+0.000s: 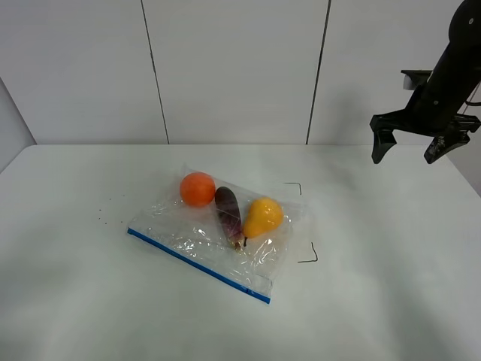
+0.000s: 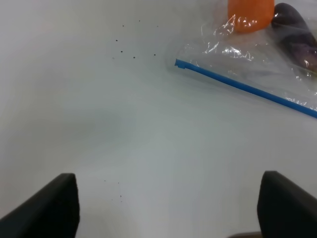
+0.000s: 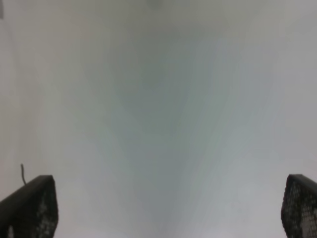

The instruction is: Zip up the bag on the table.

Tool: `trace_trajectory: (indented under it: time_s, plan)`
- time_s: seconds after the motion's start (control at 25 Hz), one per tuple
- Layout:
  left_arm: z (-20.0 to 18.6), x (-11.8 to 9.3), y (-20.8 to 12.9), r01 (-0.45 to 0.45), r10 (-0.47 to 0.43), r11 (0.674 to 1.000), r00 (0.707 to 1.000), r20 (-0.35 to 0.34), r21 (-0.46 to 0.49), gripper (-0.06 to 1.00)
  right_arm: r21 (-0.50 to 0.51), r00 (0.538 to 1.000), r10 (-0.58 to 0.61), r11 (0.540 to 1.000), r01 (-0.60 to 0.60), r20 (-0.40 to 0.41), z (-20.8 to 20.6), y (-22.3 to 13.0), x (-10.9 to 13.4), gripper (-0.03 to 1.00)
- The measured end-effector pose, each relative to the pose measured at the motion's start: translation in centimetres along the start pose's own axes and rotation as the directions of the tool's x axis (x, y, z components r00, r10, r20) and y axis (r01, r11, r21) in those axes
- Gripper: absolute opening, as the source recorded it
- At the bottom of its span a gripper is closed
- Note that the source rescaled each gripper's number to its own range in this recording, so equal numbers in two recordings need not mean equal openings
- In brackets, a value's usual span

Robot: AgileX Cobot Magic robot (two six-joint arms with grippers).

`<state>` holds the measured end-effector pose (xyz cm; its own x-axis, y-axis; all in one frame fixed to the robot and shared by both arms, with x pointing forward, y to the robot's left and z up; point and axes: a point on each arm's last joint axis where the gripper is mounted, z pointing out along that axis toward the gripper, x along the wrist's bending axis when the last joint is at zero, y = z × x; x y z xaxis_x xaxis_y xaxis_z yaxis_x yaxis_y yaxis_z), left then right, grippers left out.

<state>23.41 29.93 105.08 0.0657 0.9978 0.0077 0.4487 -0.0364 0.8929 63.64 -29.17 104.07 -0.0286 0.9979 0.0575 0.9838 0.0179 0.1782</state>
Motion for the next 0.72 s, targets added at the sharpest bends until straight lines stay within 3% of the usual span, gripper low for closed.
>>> trace_trajectory:
  time_s: [0.28,0.72]
  plan:
    - [0.0,0.0,0.0,0.000,0.000,1.000,1.000,-0.001,0.000,0.93,-0.055,1.000,-0.003,0.998,0.003,0.001,-4.4,-4.2,0.3,1.00]
    - [0.0,0.0,0.0,0.000,0.000,1.000,1.000,-0.001,0.000,0.93,-0.053,1.000,-0.003,0.999,0.003,0.001,-6.9,-20.5,0.7,1.00]
